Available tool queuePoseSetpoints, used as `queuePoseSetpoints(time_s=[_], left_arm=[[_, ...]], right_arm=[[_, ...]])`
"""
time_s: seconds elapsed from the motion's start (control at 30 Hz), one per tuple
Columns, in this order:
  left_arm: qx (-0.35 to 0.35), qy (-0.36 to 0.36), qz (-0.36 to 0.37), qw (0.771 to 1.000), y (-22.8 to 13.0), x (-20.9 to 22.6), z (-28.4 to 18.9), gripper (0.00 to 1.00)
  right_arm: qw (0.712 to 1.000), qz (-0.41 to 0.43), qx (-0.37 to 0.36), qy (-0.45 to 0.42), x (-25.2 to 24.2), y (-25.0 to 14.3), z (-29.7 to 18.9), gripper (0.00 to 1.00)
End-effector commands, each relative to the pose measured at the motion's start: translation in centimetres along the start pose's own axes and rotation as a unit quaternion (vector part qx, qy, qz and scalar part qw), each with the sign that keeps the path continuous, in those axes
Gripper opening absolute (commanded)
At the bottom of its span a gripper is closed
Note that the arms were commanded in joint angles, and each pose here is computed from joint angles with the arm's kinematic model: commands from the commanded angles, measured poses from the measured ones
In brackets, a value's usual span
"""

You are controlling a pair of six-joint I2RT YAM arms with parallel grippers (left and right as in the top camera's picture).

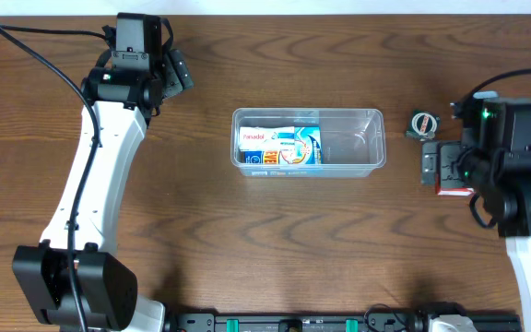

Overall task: Pack container
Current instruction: 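Move the right gripper over the green Zam-Buk box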

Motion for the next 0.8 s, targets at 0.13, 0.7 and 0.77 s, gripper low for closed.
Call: queuePoseSetpoints(time_s=[0.13,0.7,0.77], left_arm=[[-0.008,0.004,0.007,1.0,0.3,0.1,-0.4,0.98],[-0.008,0.004,0.007,1.0,0.3,0.1,-0.4,0.98],[-0.008,0.004,0.007,1.0,0.3,0.1,-0.4,0.98]], right_arm=[[0.993,-0.008,0.098,-0.061,-2.8,0.5,4.6,0.99],[0.989,0.082,0.126,0.012,-3.7,2.6,12.4,0.97],[0.988,0.11,0.103,0.014,-2.9,3.3,12.5,0.99]])
Point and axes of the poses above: each gripper's point midway between its finger pads, its own z axis out along the fingers, its own x axis along the line the jaws close on, y = z × x, the point moved 10 cm from there along -z, back along the fingers, and after that the axes turned 4 degrees about z, right-handed, at the moved point
